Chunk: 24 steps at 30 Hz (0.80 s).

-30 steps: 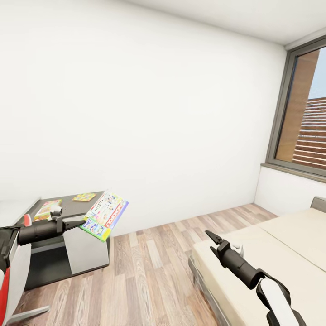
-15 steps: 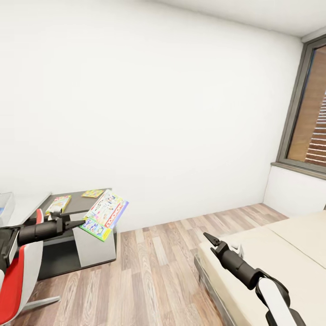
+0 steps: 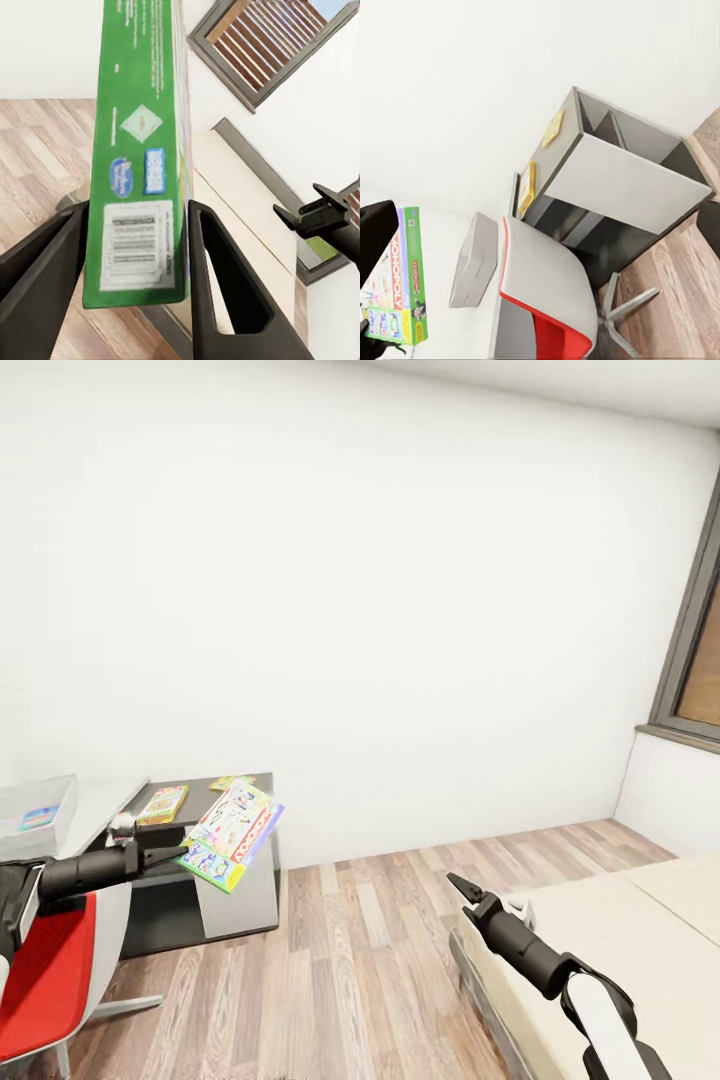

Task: Put all the toys in the child's room - the three board games (two on the bed and one on the table), the two jigsaw puzzles on the table, and the tennis ball on the table - inside the toy box on the table in the child's room.

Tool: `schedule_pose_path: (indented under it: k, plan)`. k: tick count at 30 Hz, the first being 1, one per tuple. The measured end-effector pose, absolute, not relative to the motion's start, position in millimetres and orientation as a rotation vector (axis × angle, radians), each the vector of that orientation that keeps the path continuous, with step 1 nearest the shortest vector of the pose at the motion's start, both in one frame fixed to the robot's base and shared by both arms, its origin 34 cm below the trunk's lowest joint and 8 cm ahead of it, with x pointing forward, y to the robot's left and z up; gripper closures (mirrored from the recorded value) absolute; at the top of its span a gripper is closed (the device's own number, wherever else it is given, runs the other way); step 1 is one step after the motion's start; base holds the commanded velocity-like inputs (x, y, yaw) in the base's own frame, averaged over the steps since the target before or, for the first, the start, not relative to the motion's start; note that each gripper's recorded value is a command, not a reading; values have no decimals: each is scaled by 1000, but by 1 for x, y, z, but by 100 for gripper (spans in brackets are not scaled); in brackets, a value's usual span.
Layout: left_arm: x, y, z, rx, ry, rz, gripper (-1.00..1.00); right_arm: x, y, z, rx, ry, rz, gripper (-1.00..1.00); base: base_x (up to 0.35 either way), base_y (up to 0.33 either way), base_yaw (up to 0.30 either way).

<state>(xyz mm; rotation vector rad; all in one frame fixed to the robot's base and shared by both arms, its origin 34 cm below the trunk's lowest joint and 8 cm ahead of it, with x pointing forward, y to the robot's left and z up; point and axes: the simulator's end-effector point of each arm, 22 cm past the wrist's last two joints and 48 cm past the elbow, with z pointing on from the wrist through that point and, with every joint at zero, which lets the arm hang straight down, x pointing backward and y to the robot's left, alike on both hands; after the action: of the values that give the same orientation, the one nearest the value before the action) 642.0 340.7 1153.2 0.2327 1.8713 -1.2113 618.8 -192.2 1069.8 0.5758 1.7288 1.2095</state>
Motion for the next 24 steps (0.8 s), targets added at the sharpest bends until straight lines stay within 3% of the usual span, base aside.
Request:
schedule_pose_path:
  k: [10,24]
  plan:
    - [642,340,1154,234,1867,-1215,100,615,-172,1067,528,1760,1221,-100,21,0,283]
    - [643,340,1152,229,1866,-1219,100,615,-171,1065,532,1766,1221,-100,302,-3,283]
